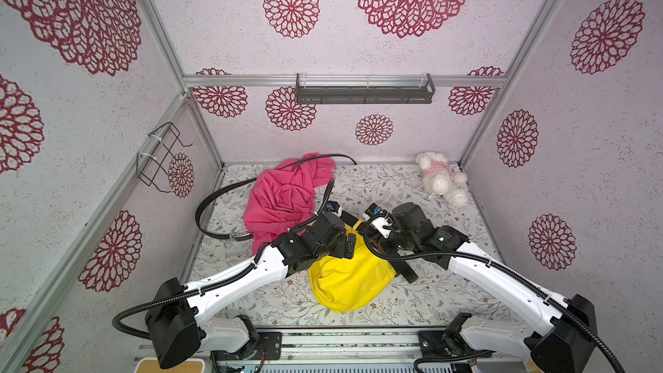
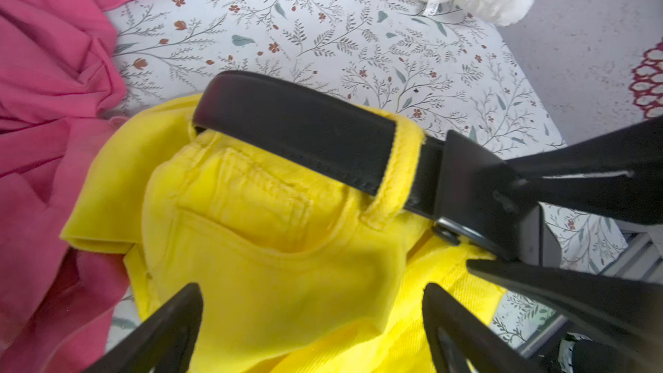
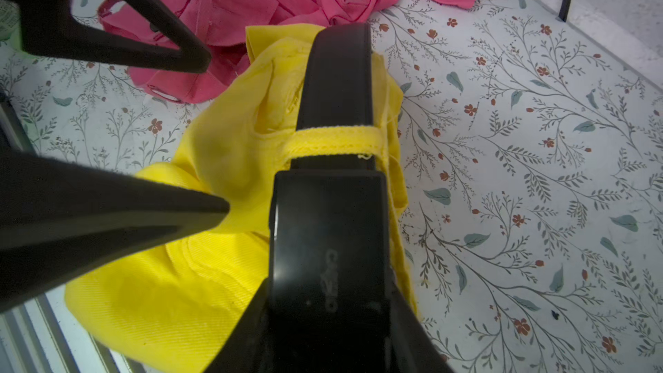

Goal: Remove the belt from the trousers

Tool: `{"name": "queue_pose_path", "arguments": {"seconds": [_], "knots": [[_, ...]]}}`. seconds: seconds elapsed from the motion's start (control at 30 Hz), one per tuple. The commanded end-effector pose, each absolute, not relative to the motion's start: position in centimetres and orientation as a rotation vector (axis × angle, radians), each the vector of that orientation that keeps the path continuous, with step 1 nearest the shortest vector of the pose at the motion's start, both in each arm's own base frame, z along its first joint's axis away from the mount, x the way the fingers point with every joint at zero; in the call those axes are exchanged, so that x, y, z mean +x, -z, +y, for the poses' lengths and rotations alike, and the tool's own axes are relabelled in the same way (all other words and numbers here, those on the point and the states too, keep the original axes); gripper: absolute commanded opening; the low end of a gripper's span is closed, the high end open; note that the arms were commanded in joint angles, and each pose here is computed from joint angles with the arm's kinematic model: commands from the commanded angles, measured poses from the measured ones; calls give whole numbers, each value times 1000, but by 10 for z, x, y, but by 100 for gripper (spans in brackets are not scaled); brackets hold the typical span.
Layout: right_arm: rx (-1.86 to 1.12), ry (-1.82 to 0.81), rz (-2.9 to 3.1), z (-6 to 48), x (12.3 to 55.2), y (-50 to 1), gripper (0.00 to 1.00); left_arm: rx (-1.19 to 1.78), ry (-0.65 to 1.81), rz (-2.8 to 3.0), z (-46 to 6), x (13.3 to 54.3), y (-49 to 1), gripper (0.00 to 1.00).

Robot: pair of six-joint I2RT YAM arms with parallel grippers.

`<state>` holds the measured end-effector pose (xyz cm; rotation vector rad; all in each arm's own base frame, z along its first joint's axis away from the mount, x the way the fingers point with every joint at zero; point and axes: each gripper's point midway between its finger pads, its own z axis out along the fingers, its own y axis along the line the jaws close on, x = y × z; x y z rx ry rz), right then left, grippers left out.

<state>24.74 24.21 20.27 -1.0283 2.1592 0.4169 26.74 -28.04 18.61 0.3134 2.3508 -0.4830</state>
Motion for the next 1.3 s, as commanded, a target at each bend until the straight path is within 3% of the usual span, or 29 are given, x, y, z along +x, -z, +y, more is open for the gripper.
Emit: {"name": "queue_pose_path", "arguments": {"seconds": [0.0, 0.3, 0.53, 0.63, 0.93, 1.27], "knots": [[-1007, -456, 2049, 243, 248, -246, 17, 324, 438, 2344, -285, 278, -171, 97], [-1022, -525, 2031, 239, 229, -253, 13, -31, 366, 2281, -244, 337, -157, 99], [-995, -509, 2011, 224, 218, -262, 10, -249, 254, 2396, -180, 358, -105, 99], [-994, -520, 1991, 224, 221, -267, 10, -178, 241, 2426, -187, 351, -105, 100], [-1023, -556, 1946, 228, 240, -294, 10, 182, 186, 2076, -216, 315, -217, 97], [-1097, -663, 1874, 237, 233, -339, 9, 639, 332, 1766, -262, 296, -270, 97]]}}
